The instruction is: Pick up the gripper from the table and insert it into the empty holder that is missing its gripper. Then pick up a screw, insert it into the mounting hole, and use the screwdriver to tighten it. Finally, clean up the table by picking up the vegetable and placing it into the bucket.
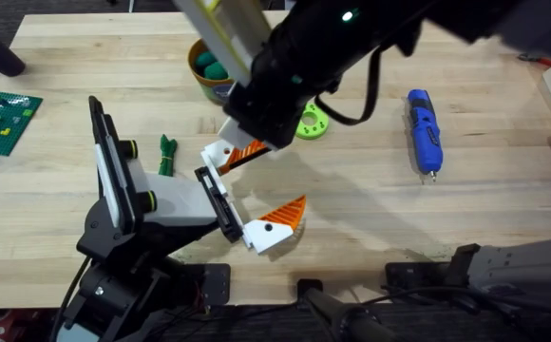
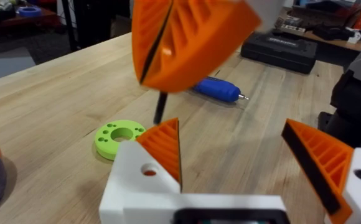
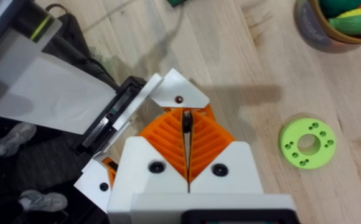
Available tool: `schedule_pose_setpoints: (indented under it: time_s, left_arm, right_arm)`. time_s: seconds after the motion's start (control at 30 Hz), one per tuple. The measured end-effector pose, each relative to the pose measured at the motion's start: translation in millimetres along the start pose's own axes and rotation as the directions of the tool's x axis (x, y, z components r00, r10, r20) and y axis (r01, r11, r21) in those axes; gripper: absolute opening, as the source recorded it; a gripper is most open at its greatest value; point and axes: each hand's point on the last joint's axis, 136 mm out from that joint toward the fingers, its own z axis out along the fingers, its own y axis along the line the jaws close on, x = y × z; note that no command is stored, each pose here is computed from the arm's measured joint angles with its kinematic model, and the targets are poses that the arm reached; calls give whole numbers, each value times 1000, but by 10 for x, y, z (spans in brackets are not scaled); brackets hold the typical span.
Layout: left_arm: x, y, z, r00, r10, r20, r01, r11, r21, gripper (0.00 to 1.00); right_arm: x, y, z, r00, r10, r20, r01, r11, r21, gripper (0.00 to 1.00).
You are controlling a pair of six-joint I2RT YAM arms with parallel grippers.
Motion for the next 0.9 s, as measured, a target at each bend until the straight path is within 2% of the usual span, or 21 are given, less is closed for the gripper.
schedule_pose_setpoints:
  time_s: [0.47,0.9]
  left_arm:
    - [-1,0,1,1000,-1,0,1,1000,0,984]
    - [-2,0,1,1000,-1,0,1,1000,0,984]
  right_arm:
    - [16,17,47,1000,1,-14,-1,1000,-9,7]
    - [-106,1,46,999,-4,35,5,1000,-3,7]
